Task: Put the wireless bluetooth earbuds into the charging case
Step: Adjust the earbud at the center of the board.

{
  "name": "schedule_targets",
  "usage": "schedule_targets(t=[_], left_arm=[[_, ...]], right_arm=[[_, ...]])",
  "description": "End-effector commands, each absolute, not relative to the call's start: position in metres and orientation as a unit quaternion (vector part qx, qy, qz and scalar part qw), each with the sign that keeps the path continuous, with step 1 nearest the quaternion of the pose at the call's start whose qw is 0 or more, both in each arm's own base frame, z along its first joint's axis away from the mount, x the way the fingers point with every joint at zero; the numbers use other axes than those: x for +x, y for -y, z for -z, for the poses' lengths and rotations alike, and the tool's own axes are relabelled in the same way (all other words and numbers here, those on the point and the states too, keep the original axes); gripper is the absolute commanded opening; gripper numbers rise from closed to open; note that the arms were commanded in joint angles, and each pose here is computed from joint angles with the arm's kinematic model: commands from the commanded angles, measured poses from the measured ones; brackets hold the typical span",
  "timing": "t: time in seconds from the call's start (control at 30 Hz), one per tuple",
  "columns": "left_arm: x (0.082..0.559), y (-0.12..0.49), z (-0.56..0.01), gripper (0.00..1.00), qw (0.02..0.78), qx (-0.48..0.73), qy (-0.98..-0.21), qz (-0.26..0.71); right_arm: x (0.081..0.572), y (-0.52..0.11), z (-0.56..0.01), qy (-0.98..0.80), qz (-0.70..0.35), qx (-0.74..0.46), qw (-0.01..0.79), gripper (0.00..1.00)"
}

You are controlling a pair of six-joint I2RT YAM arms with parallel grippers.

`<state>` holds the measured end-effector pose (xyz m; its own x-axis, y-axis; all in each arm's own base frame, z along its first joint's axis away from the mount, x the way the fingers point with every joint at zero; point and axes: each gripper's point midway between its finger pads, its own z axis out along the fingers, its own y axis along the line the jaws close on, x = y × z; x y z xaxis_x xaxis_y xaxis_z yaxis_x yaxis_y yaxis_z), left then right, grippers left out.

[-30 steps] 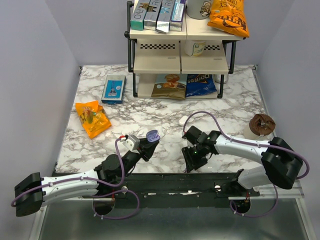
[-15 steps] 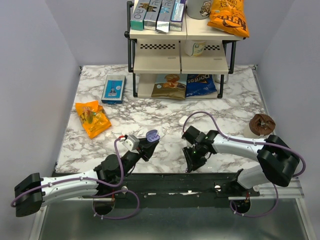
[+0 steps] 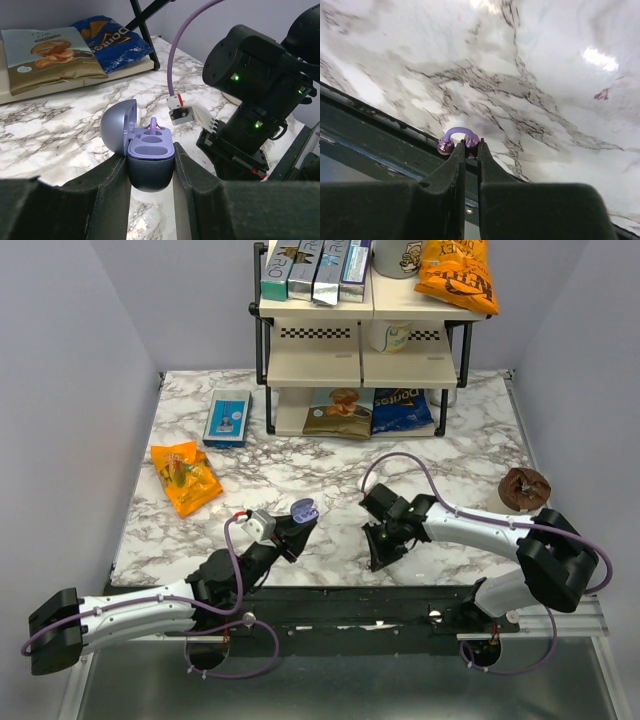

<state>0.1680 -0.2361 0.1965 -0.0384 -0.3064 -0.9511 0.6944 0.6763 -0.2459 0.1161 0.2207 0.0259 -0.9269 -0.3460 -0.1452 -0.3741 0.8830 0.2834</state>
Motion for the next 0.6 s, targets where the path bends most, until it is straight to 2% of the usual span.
schedule_targets(t=[0.0,0.1,0.2,0.23,0.3,0.43,0.57], left_arm=[[0.168,0.232,-0.199,0.00,0.679,0.147,-0.615,0.372],[0.168,0.230,-0.200,0.00,0.682,0.140,-0.612,0.375],[0.167,0.228,-0.203,0.00,0.685,0.134,-0.607,0.379],[0.167,0.227,-0.205,0.00,0.687,0.132,-0.604,0.382],[0.166,0.225,-0.209,0.00,0.690,0.127,-0.599,0.387],[0.164,0.224,-0.214,0.00,0.692,0.125,-0.592,0.394],[0.163,0.223,-0.214,0.00,0.693,0.125,-0.589,0.398]], right_arm=[[0.144,-0.229,-0.039,-0.966,-0.142,-0.190,0.103,0.04],[0.168,-0.238,-0.059,-0.955,-0.151,-0.196,0.160,0.02],[0.188,-0.259,-0.082,-0.936,-0.254,-0.166,0.179,0.01],[0.191,-0.279,-0.100,-0.910,-0.335,-0.167,0.181,0.01],[0.198,-0.279,-0.101,-0.893,-0.402,-0.123,0.163,0.01],[0.200,-0.303,-0.122,-0.823,-0.537,-0.131,0.134,0.02],[0.201,-0.309,-0.127,-0.777,-0.609,-0.116,0.111,0.05]])
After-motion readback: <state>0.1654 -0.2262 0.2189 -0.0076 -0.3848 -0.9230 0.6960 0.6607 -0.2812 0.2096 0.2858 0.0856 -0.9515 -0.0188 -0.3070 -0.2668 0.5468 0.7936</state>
